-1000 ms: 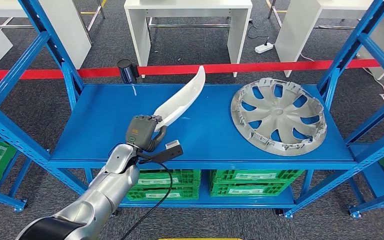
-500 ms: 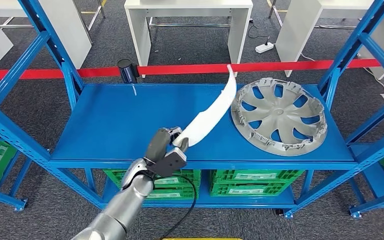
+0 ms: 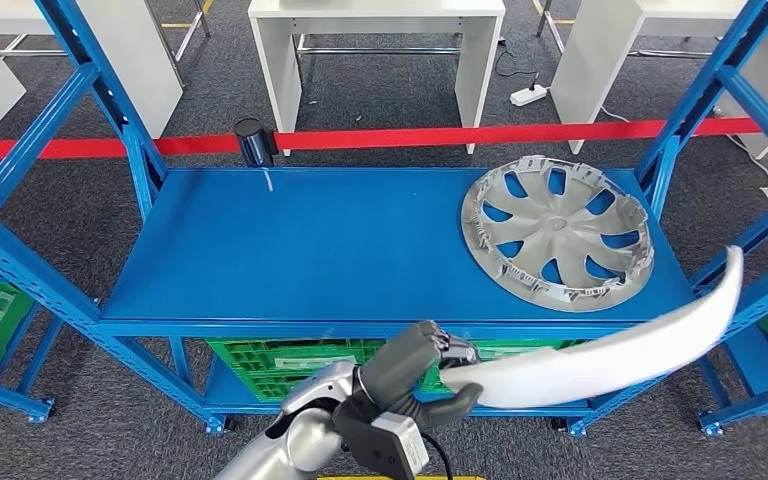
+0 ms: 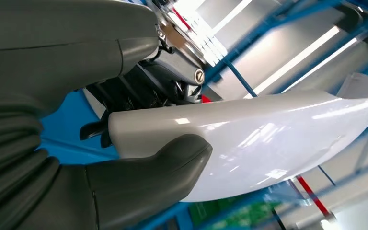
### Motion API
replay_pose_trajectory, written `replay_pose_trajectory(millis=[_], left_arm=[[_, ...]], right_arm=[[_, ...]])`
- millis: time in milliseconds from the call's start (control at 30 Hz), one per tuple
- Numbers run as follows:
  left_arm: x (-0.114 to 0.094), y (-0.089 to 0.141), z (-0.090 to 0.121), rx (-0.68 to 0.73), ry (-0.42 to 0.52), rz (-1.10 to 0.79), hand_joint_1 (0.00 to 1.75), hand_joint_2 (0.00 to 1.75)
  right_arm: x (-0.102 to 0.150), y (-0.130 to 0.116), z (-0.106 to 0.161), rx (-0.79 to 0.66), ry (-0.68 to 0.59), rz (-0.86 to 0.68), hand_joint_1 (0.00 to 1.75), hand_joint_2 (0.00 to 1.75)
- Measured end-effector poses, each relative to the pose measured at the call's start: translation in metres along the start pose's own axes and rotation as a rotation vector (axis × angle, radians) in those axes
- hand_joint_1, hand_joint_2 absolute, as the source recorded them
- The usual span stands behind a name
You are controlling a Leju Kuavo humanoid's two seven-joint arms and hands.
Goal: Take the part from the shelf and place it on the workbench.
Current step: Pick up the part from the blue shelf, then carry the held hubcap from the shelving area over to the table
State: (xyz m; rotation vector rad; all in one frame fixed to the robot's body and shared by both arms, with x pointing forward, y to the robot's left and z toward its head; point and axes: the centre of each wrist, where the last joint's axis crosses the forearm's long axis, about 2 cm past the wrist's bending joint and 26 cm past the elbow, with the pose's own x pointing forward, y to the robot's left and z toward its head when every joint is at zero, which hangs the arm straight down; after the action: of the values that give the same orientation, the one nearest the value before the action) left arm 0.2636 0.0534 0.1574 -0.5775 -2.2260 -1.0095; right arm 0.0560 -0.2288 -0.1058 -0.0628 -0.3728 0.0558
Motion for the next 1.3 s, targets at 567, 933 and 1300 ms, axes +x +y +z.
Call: replay_pose_trajectory(millis=[567, 933, 1300], left_arm=[[0.017, -0.014, 0.008, -0.006, -0.009, -0.006, 1.75, 1.75], [0.025, -0.02, 0.02, 0.02, 0.007, -0.144, 1.75, 1.75], [0.024, -0.023, 0.022, 0.032, 0.007, -0.175, 1.75, 1.75]], right_arm=[[0.0, 0.0, 0.0, 0.001, 0.011, 0.004, 0.0, 0.0], [0.0, 0.0, 0.0, 0.001, 0.011, 0.003, 0.0, 0.0], [0.0, 0.0, 0.0, -0.002, -0.002, -0.013, 0.0, 0.0]])
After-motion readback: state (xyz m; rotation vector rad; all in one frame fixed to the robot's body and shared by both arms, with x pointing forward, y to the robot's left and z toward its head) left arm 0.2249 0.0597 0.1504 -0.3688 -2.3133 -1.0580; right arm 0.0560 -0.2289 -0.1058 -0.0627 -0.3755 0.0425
